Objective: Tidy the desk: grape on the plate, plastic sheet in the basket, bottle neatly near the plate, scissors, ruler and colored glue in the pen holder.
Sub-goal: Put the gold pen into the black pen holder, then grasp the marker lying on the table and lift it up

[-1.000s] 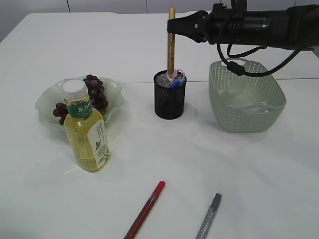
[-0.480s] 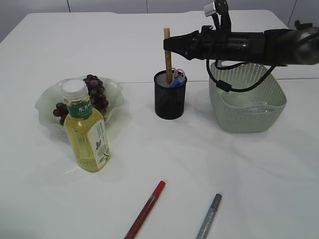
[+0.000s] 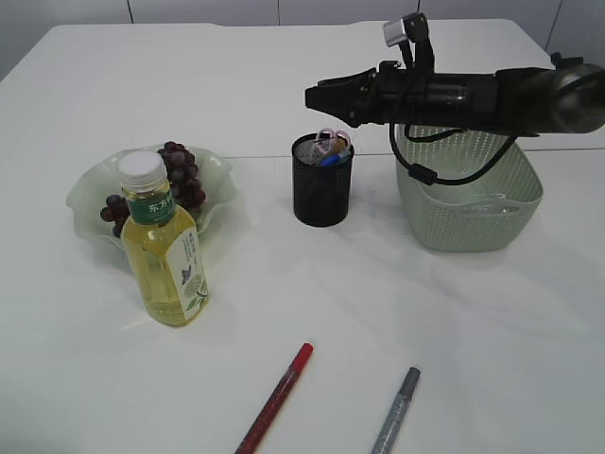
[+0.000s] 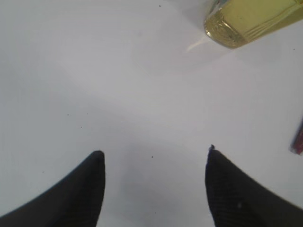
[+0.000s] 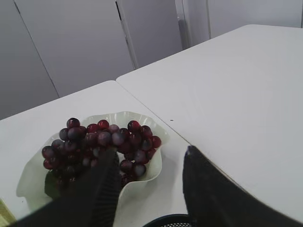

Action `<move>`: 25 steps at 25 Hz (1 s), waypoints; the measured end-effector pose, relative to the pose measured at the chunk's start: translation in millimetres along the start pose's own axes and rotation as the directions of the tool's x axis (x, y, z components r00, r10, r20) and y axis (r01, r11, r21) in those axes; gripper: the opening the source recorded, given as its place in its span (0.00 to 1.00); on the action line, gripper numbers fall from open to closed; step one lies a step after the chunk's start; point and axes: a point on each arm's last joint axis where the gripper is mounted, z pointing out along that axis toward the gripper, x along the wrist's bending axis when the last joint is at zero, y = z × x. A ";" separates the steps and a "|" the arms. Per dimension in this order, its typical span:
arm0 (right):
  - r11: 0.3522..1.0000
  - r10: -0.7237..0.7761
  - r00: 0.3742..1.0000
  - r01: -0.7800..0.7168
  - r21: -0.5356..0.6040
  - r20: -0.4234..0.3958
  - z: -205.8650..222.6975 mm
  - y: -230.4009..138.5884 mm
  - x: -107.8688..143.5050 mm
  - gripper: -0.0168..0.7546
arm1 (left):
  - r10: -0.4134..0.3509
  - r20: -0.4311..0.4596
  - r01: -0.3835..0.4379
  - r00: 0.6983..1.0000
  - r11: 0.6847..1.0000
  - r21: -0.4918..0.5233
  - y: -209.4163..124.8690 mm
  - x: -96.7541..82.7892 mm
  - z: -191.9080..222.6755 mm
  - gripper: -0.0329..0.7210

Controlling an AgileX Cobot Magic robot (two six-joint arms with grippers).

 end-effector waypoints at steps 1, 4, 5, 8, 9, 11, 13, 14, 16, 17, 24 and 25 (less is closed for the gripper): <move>1.000 0.001 1.000 -0.001 -0.004 -0.008 0.0 0.7 0.7 0.44 | 0.000 0.000 0.000 1.000 1.000 0.000 0.0 0.0 0.0 0.69; 0.997 0.071 0.997 -0.071 0.001 -0.018 -0.4 2.7 2.1 0.46 | 0.000 0.000 0.000 1.000 1.000 0.000 0.0 0.0 0.0 0.69; 0.996 0.088 0.996 -0.087 0.027 -0.015 -1.6 6.6 3.8 0.47 | 0.000 0.000 0.000 1.000 1.000 0.000 0.0 0.0 0.0 0.69; 0.987 0.073 0.997 -0.074 0.145 0.014 -9.7 29.9 12.6 0.47 | 0.000 0.000 0.000 1.000 1.000 0.000 0.0 0.0 0.0 0.69; 0.979 0.068 0.997 -0.072 0.190 0.030 -15.6 46.3 19.0 0.47 | 0.000 0.000 0.000 1.000 1.000 0.000 0.0 0.0 0.0 0.69; 0.954 0.085 0.994 -0.101 0.281 0.069 -27.6 71.1 31.5 0.47 | 0.000 0.000 0.000 1.000 1.000 0.000 0.0 0.0 0.0 0.69; 0.927 0.102 0.987 -0.138 0.348 0.122 -40.3 97.3 46.9 0.47 | 0.000 0.000 0.000 1.000 1.000 0.000 0.0 0.0 0.0 0.69; 0.905 0.118 0.980 -0.173 0.389 0.163 -46.5 105.0 52.5 0.47 | 0.000 0.000 0.000 1.000 1.000 0.000 0.0 0.0 0.0 0.69; 0.856 0.153 0.957 -0.254 0.450 0.247 -60.1 122.0 66.3 0.47 | 0.000 0.000 0.000 1.000 1.000 0.000 0.0 0.0 0.0 0.69; 0.825 0.154 0.949 -0.277 0.492 0.275 -66.0 126.2 72.9 0.47 | 0.000 0.000 0.000 1.000 1.000 0.000 0.0 0.0 0.0 0.69; 0.704 0.266 0.862 -0.479 0.525 0.431 -110.6 144.3 132.1 0.47 | 0.000 0.000 0.000 1.000 1.000 0.000 0.0 0.0 0.0 0.69; 0.684 0.277 0.850 -0.502 0.530 0.448 -117.5 139.4 142.6 0.47 | 0.000 0.000 0.000 1.000 1.000 0.000 0.0 0.0 0.0 0.69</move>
